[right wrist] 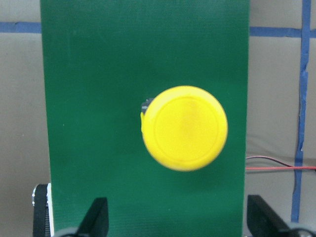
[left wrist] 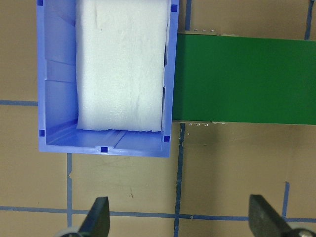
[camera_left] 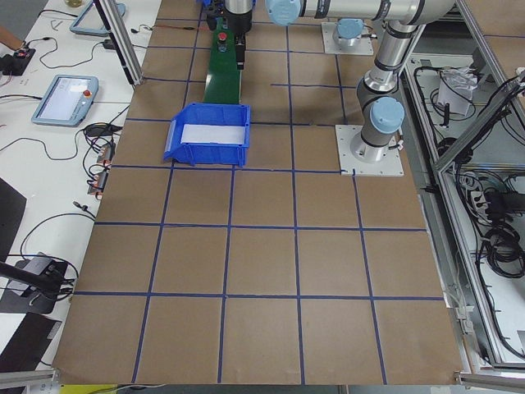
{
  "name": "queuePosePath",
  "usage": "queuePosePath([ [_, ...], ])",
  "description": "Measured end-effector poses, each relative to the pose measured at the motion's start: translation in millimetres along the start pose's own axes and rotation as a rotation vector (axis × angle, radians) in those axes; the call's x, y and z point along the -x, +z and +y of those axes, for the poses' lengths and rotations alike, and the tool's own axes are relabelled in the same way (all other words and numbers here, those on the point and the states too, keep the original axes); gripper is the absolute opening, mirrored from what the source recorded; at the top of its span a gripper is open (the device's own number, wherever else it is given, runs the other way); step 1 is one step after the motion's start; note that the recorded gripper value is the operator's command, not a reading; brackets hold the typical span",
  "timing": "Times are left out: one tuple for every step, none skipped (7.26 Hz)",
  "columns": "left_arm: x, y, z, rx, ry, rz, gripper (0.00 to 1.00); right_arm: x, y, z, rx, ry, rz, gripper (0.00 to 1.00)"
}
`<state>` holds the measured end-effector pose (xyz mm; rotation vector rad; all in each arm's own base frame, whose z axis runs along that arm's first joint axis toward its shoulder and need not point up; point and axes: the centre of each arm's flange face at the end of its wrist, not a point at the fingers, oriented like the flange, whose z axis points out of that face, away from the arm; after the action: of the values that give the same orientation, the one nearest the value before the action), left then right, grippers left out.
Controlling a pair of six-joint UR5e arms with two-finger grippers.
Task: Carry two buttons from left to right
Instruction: 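Lower the right gripper at the belt end and grasp the yellow button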
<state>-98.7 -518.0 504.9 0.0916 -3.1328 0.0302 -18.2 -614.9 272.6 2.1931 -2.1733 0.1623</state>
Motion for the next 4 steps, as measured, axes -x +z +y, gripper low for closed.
queuePosePath([
  [-0.1,0.0,0.0,0.000,0.000,0.001,1.00,-0.2,1.3,0.5,0.000,0.000,-0.002,0.99],
  [0.0,0.0,0.0,0.000,0.000,0.000,1.00,-0.1,2.0,0.6,-0.001,0.000,-0.003,0.99],
  [0.1,0.0,0.0,0.000,0.000,-0.001,1.00,0.1,2.5,0.6,-0.001,0.001,-0.005,0.99],
  [0.1,0.0,0.0,0.000,0.000,-0.001,1.00,0.6,3.2,0.7,-0.001,0.002,-0.007,0.99],
])
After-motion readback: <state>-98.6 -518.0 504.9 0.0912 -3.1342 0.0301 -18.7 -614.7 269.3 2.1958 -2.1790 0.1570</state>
